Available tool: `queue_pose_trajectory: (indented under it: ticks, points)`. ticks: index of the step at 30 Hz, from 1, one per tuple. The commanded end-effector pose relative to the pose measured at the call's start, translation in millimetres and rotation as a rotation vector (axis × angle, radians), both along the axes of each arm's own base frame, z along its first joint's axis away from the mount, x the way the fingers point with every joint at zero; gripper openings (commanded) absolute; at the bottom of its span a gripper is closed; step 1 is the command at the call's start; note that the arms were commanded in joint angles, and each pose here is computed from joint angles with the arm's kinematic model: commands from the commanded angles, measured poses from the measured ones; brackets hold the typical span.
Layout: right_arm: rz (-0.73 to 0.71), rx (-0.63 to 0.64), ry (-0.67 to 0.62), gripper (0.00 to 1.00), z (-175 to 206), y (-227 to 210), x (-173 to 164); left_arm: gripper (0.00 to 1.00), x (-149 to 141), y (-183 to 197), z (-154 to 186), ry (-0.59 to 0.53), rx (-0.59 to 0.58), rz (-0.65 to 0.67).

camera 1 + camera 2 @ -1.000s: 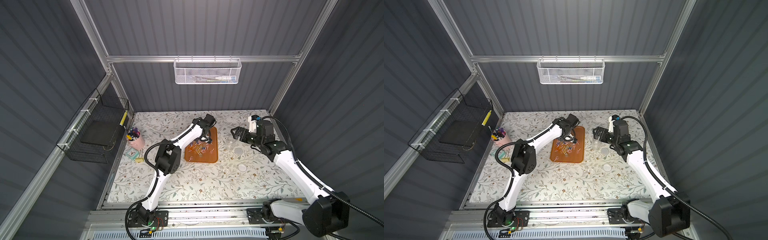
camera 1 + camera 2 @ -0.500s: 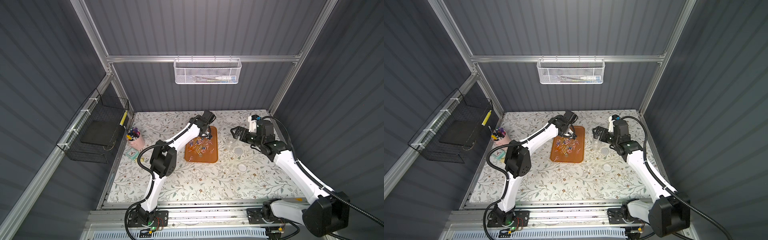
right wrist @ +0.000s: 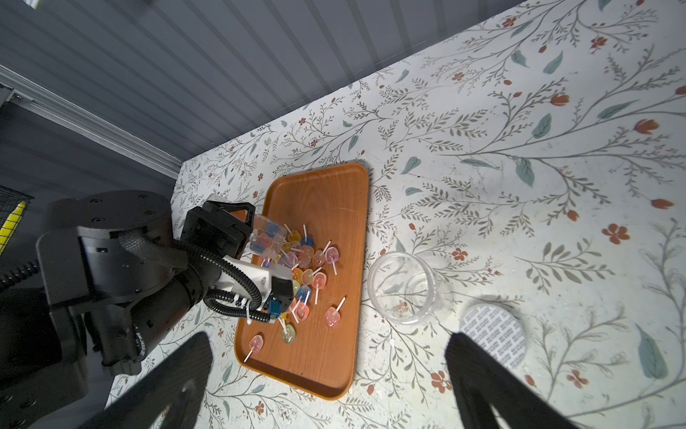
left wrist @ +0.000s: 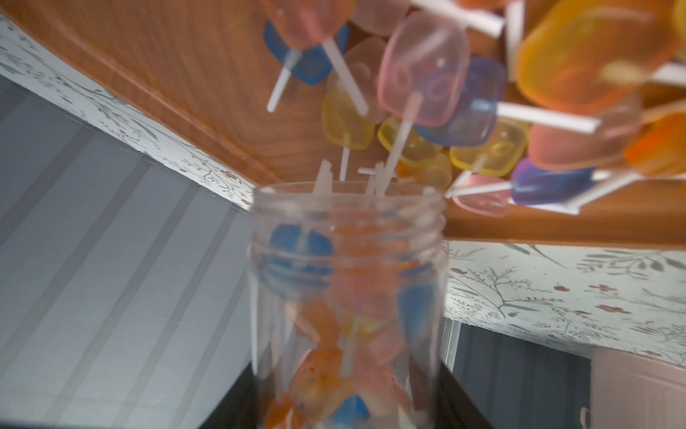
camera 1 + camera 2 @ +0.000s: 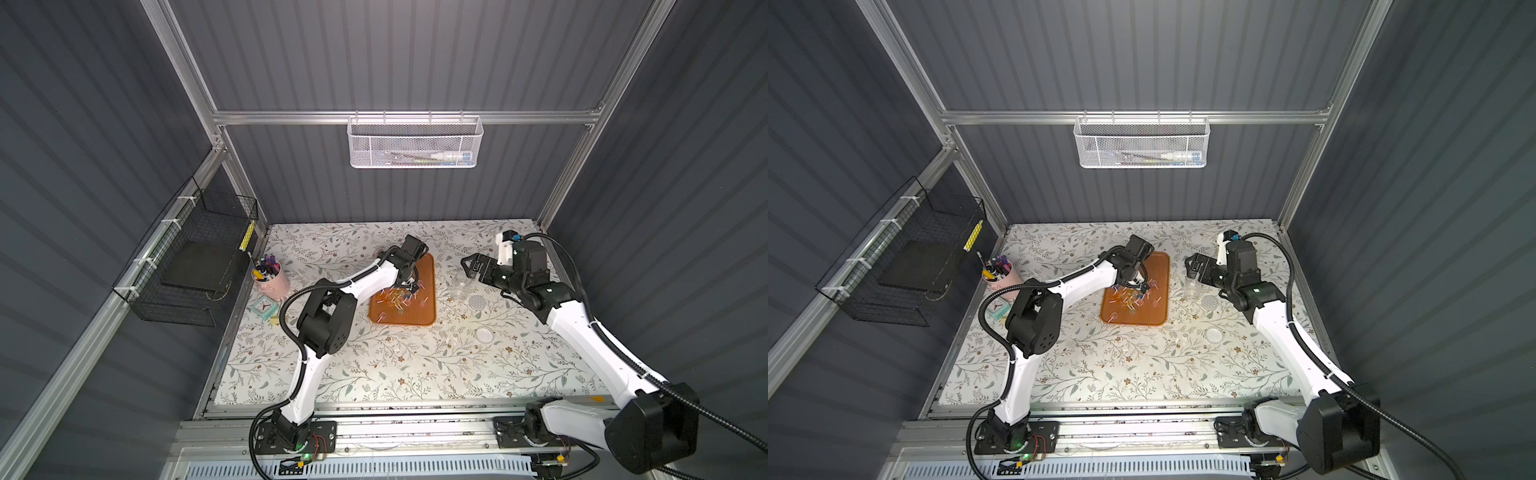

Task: Pour the candies out of the jar
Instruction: 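Pour the candies out of the jar onto the tray.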

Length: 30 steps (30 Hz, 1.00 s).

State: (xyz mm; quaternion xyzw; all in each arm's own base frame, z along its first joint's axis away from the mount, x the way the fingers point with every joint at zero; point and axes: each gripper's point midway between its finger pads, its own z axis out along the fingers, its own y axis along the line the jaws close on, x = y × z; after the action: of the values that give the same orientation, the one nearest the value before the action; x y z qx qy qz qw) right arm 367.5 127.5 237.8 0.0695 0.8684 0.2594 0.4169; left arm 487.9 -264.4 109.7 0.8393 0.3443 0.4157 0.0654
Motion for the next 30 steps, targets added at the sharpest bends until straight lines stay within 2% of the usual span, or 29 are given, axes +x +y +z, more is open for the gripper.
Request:
queue_pose_trajectory:
  ticks: [1, 3, 5, 7, 9, 10, 11, 14, 16, 19, 22, 25, 27, 30]
  points:
    - [-0.004, 0.01, -0.009, 0.99, 0.9, -1.8, -1.6, 0.0, 6.5, -6.6, 21.4, -0.075, -0.022, -0.057]
    - [-0.002, 0.005, -0.007, 0.99, 1.0, -2.1, -2.8, 0.0, 15.6, -11.7, 25.7, -0.138, -0.095, -0.066]
    - [-0.006, 0.006, -0.007, 0.99, 0.6, -2.8, -3.5, 0.0, 9.9, -15.8, 25.1, -0.104, -0.135, -0.067]
    - [-0.005, 0.01, -0.007, 0.99, 0.7, -2.3, -3.6, 0.0, 14.0, -23.8, 32.6, -0.134, -0.203, -0.085]
    - [-0.005, 0.012, -0.006, 0.99, 1.1, -2.1, -3.1, 0.0, 13.6, -21.4, 33.8, -0.115, -0.21, -0.057]
    - [-0.005, 0.012, -0.008, 0.99, 1.8, -2.1, -3.1, 0.0, 15.2, -25.1, 38.9, -0.126, -0.258, -0.044]
    - [-0.005, 0.011, -0.01, 0.99, 2.6, -2.2, -2.9, 0.0, 15.3, -33.0, 49.0, -0.127, -0.359, -0.025]
    - [-0.007, 0.01, -0.014, 0.99, 4.2, -2.6, -2.7, 0.0, 10.1, -35.4, 78.6, -0.04, -0.632, 0.1]
    - [-0.005, 0.011, -0.013, 0.99, 3.9, -2.1, -2.0, 0.0, 6.9, -27.5, 87.8, -0.01, -0.711, 0.142]
    - [0.003, 0.022, -0.01, 0.99, 4.9, 0.7, 0.2, 0.0, 1.2, -12.5, 87.1, 0.024, -0.746, 0.188]
    - [0.009, 0.037, -0.009, 0.99, 6.3, 3.4, 1.8, 0.0, -6.4, 2.2, 86.4, 0.162, -0.876, 0.313]
    - [0.013, 0.047, -0.011, 0.99, 7.7, 4.8, 2.1, 0.0, -10.4, 16.0, 81.6, 0.251, -1.004, 0.425]
    - [0.013, 0.049, -0.012, 0.99, 8.3, 4.9, 1.8, 0.0, -10.9, 17.8, 85.1, 0.289, -1.133, 0.503]
    - [0.013, 0.055, -0.015, 0.99, 9.5, 5.4, 1.8, 0.0, -18.7, 5.5, 99.2, 0.425, -1.377, 0.568]
